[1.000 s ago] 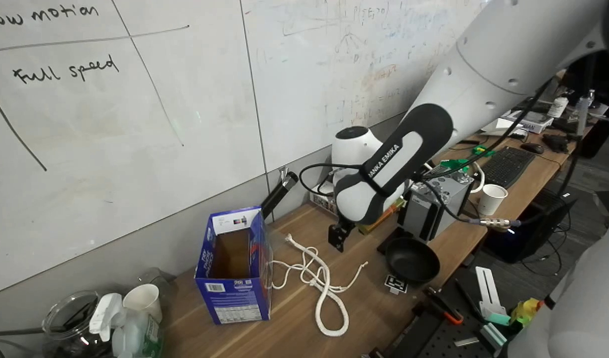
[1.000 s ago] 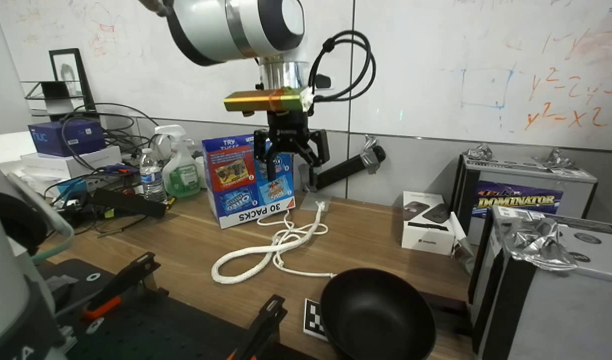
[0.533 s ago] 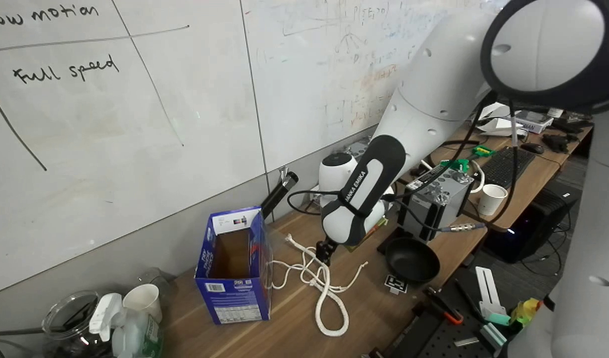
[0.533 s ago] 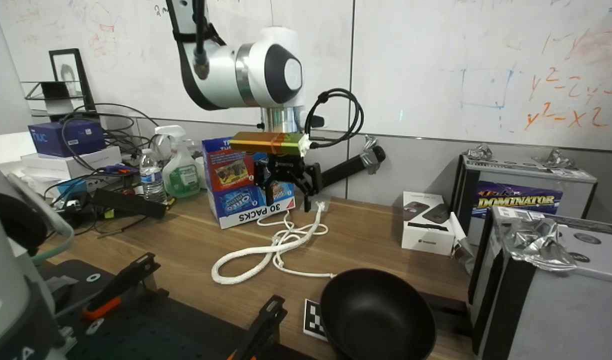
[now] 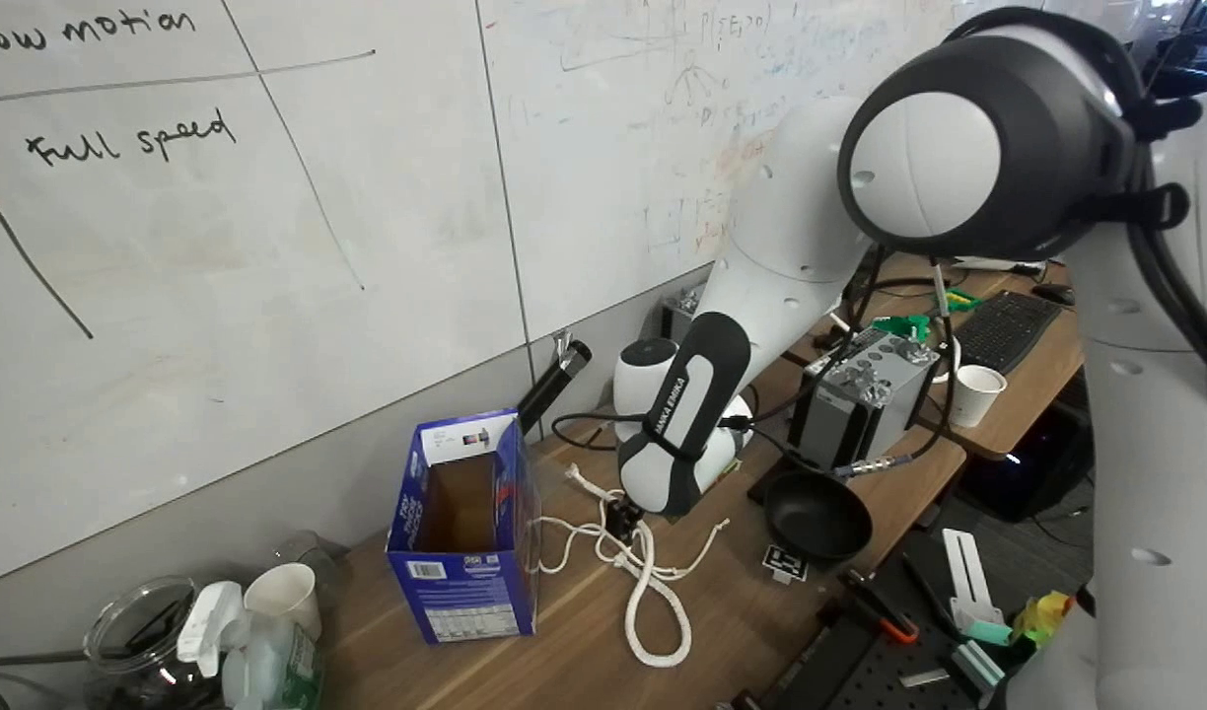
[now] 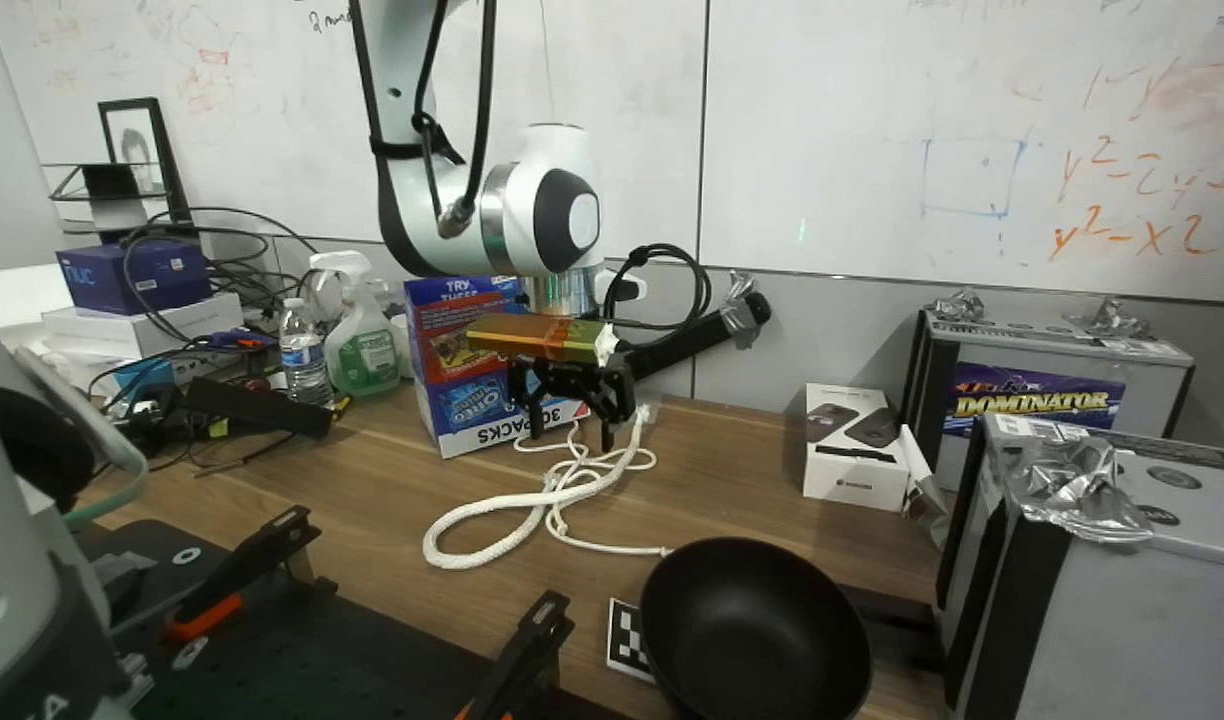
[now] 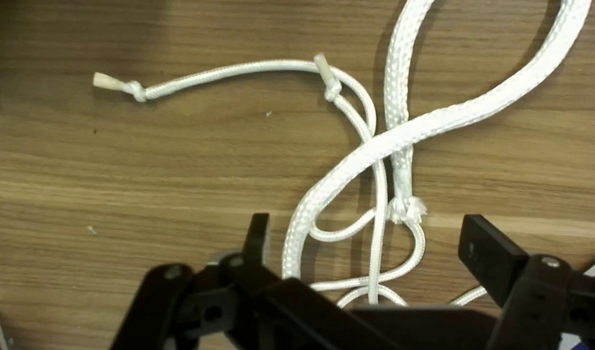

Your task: Pick the ropes and put them in the box

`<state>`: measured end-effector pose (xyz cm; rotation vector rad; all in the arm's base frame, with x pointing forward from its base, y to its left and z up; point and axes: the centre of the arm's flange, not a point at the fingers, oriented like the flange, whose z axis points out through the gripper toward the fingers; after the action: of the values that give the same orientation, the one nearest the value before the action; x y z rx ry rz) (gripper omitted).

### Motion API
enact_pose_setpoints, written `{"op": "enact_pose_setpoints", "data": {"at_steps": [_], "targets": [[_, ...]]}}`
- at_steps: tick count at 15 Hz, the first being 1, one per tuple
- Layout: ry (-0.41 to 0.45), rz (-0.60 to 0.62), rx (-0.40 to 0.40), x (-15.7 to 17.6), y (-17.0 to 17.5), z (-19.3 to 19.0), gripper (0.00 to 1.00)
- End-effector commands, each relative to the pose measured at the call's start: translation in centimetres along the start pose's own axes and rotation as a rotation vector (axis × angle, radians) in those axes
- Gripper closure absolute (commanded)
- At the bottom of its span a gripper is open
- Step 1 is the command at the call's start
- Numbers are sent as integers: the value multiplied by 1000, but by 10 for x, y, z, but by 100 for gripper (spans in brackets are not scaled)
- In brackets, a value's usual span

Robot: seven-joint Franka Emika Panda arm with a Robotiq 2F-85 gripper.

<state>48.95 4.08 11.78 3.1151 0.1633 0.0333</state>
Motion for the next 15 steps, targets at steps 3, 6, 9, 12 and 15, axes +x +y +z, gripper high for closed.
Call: {"op": "enact_pose_setpoints", "data": {"at_steps": [3,6,9,12,15], "targets": [[2,-29,26,21,-12,35,0],[-12,-35,23,21,-14,46,0],[-21,-37,22,19,-15,53,0],[-27,-36,26,18,-16,58,0],[-31,-37,29,17,-17,62,0]]}}
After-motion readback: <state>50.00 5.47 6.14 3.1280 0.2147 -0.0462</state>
